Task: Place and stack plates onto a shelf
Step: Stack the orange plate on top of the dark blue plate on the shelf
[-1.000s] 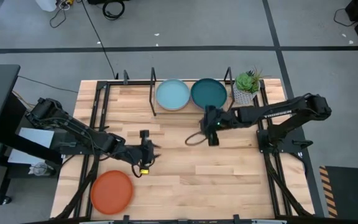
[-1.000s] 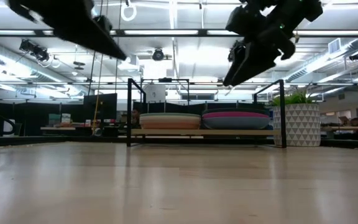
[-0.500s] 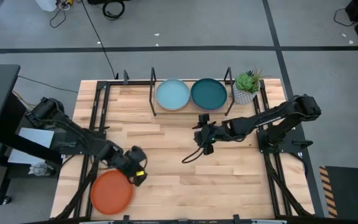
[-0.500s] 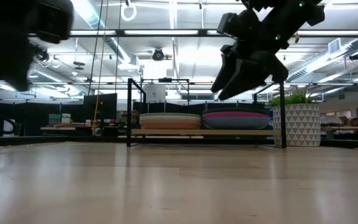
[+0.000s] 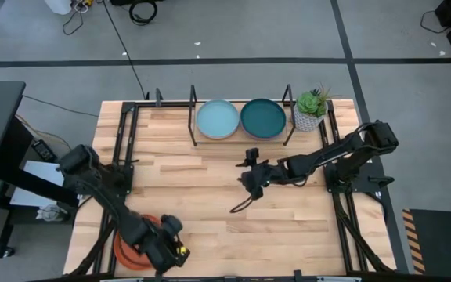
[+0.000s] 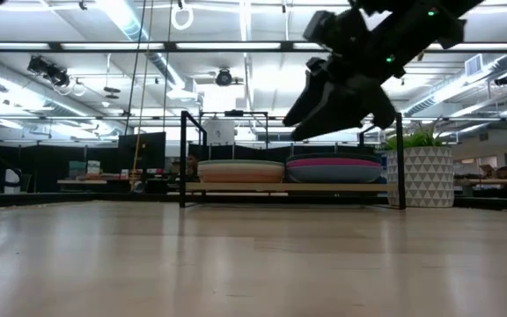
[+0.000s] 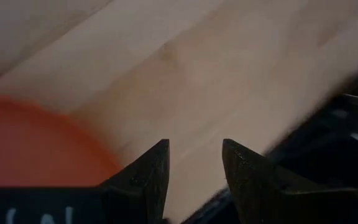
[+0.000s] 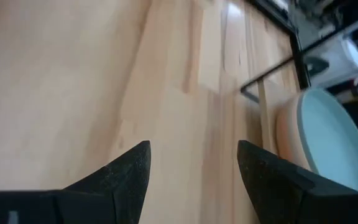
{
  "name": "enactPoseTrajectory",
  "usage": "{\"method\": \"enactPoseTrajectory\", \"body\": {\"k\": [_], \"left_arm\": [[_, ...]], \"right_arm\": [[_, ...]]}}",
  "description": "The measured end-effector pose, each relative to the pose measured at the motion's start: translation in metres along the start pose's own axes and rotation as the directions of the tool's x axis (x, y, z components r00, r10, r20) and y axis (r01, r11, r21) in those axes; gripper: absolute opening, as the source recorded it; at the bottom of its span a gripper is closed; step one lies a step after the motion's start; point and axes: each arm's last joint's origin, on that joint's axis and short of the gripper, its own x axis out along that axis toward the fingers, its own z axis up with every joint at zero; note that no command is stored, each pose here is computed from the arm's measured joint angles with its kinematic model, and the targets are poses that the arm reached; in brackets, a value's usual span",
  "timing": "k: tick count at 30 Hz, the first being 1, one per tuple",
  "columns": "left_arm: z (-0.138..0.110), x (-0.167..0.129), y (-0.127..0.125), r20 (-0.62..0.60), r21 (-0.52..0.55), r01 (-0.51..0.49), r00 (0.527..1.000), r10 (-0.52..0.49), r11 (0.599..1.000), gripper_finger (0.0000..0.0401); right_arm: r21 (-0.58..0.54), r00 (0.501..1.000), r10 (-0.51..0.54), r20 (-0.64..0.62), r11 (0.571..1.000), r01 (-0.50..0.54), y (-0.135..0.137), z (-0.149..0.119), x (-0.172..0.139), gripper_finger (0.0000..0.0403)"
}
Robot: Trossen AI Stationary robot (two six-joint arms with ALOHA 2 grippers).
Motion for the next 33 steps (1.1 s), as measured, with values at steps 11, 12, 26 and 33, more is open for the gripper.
{"method": "enactPoseTrajectory", "body": {"k": [11, 12, 26, 33], "left_arm": [[-0.020, 0.031, -0.007, -0.080, -0.120, -0.340, 0.940, 0.333, 0.933, 0.0155], [-0.020, 0.034, -0.006, -0.092, -0.127, -0.360, 0.932, 0.350, 0.924, 0.0155], [-0.021, 0.049, 0.000, -0.134, -0.011, -0.461, 0.880, 0.456, 0.887, 0.0073], [-0.020, 0.032, -0.023, -0.162, 0.153, -0.363, 0.908, 0.386, 0.919, 0.0015]], "right_arm": [[0.001, 0.993, -0.010, 0.121, 1.000, 0.010, 0.017, -0.007, -0.004, 0.0246], [0.002, 0.992, -0.008, 0.123, 1.000, 0.008, 0.018, -0.007, -0.005, 0.0246], [-0.001, 0.989, -0.008, 0.145, 1.000, 0.008, 0.021, -0.004, -0.007, 0.0246], [-0.013, 0.989, 0.005, 0.145, 1.000, -0.003, 0.025, -0.003, -0.009, 0.0246]]}}
